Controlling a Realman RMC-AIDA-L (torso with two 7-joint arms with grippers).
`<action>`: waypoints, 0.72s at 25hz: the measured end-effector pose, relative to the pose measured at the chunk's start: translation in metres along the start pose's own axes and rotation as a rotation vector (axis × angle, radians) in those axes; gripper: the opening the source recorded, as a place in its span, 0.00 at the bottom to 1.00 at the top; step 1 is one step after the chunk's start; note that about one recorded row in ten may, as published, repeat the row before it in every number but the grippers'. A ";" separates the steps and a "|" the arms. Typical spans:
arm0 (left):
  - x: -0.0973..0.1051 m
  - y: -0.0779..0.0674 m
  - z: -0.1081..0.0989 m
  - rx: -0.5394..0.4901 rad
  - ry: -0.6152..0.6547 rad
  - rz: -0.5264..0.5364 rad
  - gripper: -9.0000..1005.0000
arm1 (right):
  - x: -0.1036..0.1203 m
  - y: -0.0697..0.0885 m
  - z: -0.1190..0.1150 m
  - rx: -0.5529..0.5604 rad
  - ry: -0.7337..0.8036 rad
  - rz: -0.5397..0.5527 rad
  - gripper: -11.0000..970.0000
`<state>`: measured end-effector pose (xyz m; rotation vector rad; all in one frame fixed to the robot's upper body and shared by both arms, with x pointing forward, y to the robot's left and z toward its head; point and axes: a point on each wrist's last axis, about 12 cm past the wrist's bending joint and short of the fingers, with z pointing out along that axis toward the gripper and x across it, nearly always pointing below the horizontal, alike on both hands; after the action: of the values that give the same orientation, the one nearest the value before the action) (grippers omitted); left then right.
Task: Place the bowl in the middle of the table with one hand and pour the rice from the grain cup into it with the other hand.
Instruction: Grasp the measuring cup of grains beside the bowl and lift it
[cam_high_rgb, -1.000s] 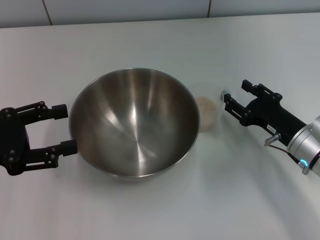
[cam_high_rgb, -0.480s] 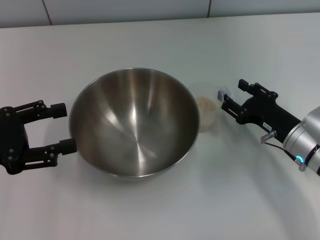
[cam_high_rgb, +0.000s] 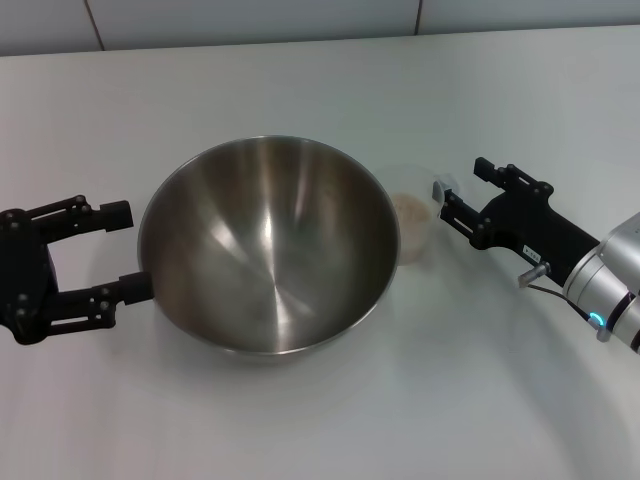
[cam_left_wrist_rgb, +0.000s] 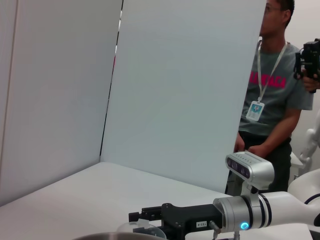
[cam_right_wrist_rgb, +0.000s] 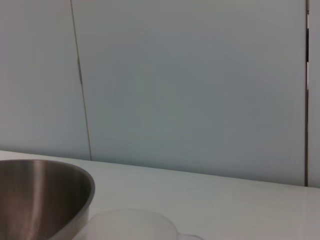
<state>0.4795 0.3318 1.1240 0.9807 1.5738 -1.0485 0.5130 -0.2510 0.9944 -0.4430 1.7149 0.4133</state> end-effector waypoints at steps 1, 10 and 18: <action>0.000 0.000 0.000 0.000 0.000 0.000 0.81 | 0.000 0.000 0.000 0.000 0.000 0.000 0.65; 0.000 0.001 0.001 -0.002 0.001 0.002 0.81 | -0.001 0.000 0.001 0.005 -0.006 0.000 0.61; 0.001 0.001 0.001 -0.003 0.001 -0.001 0.81 | 0.000 0.000 -0.001 0.006 -0.011 -0.012 0.58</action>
<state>0.4803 0.3313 1.1230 0.9784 1.5761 -1.0465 0.5122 -0.2510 0.9950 -0.4458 1.7021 0.4004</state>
